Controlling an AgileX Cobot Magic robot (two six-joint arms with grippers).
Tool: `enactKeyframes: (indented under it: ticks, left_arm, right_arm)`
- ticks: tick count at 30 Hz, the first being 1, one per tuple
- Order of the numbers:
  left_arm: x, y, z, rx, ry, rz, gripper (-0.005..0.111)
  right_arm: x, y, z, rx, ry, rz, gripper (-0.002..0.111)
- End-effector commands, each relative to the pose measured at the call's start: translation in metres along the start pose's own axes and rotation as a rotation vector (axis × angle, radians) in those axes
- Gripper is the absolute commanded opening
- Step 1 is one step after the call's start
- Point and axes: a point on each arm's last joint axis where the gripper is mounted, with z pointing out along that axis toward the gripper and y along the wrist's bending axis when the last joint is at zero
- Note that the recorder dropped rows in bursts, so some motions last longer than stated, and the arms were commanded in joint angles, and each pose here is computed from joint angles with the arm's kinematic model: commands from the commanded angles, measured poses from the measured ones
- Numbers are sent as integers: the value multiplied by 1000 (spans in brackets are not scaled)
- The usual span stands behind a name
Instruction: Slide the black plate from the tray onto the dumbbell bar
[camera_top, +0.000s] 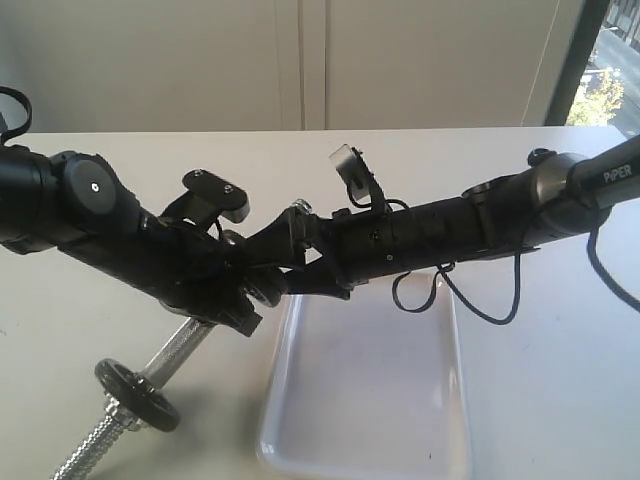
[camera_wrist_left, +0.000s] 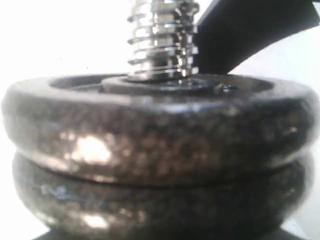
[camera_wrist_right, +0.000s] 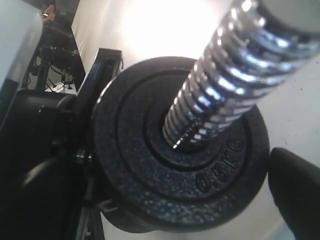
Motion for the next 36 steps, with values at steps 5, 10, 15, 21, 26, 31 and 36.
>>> enactKeyframes:
  ticks: [5, 10, 15, 21, 26, 31, 36]
  left_arm:
    - [-17, 1, -12, -38, -122, -41, 0]
    - [-18, 2, -12, -47, -132, -41, 0]
    - [-19, 13, -14, -86, -163, -97, 0]
    - [-14, 39, -21, -123, -158, -188, 0]
    - [-12, 45, -22, -133, -155, -202, 0]
    - [-9, 48, -15, -136, -141, -218, 0]
    - [-3, 52, 1, -139, -104, -254, 0]
  right_arm:
    - [-18, 13, -24, -136, -86, -5, 105]
    - [-27, -5, -54, -82, -141, 7, 105]
    - [-28, -15, -72, -49, -148, 40, 105]
    - [-26, -17, -74, -43, -124, 124, 104]
    - [-26, -17, -74, -47, -118, 127, 94]
    - [-26, -17, -74, -49, -116, 128, 63]
    - [-26, -17, -74, -49, -116, 128, 20]
